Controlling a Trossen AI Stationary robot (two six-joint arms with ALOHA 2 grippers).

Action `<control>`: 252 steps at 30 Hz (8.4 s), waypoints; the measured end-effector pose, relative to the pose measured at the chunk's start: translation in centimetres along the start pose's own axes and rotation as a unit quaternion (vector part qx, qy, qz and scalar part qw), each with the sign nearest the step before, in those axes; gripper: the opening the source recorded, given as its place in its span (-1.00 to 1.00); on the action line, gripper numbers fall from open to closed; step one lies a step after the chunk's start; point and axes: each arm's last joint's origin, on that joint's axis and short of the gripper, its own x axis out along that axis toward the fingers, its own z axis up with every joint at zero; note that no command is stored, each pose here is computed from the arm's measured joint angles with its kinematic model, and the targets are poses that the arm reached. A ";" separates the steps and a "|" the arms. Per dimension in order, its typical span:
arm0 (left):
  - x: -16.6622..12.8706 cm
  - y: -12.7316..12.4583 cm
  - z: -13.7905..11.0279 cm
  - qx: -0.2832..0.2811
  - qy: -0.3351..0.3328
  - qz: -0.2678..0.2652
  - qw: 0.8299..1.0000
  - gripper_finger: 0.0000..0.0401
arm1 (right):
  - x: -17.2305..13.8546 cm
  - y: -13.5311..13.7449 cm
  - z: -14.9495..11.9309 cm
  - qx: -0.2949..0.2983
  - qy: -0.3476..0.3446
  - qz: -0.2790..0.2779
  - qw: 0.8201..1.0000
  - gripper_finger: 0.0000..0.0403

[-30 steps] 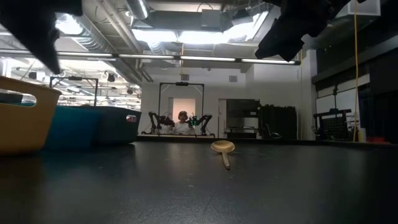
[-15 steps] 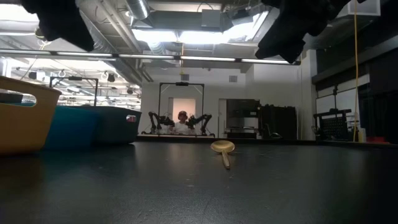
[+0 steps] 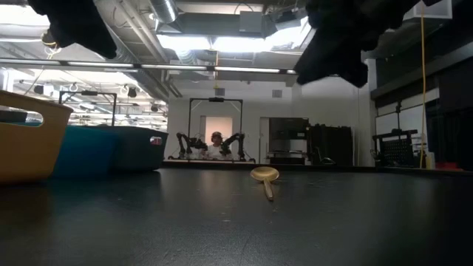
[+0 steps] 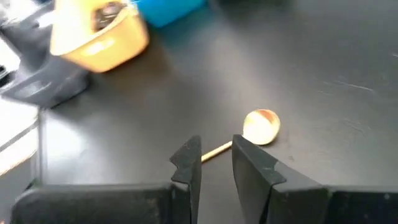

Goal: Sort silverware by color (type)
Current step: Put the gold spoon into the blue bin

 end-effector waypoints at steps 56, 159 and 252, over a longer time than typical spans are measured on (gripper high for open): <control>0.0 0.2 0.1 0.003 -0.027 0.023 0.999 -0.67 | 12.0 -0.9 -6.0 0.098 -0.031 -0.078 0.992 -0.61; 0.0 0.2 0.1 0.016 -0.029 0.026 0.999 -0.67 | 12.2 -1.1 -6.3 -0.013 0.018 -0.128 0.991 -0.61; 17.6 -17.0 5.1 0.332 -0.106 -0.240 0.906 -0.67 | -6.2 -0.7 0.0 -0.224 0.107 0.060 0.967 -0.61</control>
